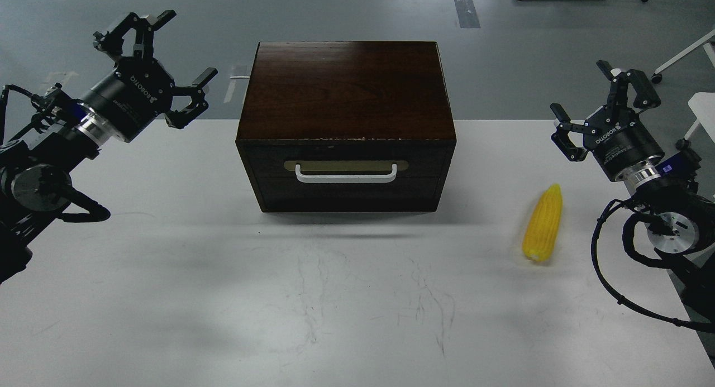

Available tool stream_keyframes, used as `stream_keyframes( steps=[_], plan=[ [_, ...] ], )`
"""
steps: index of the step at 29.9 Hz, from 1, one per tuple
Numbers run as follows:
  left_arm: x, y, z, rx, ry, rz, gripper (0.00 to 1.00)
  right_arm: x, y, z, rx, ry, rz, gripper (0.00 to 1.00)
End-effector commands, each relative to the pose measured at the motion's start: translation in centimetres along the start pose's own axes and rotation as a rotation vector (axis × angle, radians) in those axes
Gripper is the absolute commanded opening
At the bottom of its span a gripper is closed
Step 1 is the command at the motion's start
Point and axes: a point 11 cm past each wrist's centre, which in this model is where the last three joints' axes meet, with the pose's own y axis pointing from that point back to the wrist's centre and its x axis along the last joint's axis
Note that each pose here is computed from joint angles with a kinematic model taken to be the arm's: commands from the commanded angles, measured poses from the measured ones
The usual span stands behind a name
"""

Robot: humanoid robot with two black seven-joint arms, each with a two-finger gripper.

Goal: Put corn in drawer with both arms
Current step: 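Move the left gripper toward the white drawer handle of the wooden box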

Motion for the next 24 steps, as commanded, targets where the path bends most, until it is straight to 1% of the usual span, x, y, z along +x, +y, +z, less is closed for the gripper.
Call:
stream_keyframes(
  steps=[1, 7, 13, 18, 22, 24],
  plan=[
    [0.1, 0.2, -0.2, 0.003, 0.001, 0.007, 0.99, -0.1, 0.0, 0.2, -0.003, -0.003, -0.001, 1.0],
    [0.1, 0.2, -0.2, 0.006, 0.003, 0.002, 0.98, 0.2, 0.2, 0.0, -0.003, 0.002, 0.004, 1.0],
    [0.4, 0.3, 1.5, -0.008, -0.047, 0.002, 0.98, 0.4, 0.3, -0.2, -0.001, 0.008, 0.009, 1.0],
    [-1.8, -1.8, 4.5, -0.014, -0.26, -0.102, 0.99, 1.2, 0.8, -1.1, 0.001, 0.03, 0.022, 1.0],
    [-5.3, -4.5, 8.6, -0.065, -0.462, -0.22, 0.99, 1.7, 1.1, -1.6, 0.003, 0.043, 0.03, 1.0],
    [-6.6, -5.4, 9.5, -0.066, -0.536, -0.261, 0.99, 1.8, 1.2, -1.7, 0.002, 0.046, 0.034, 1.0]
  ],
)
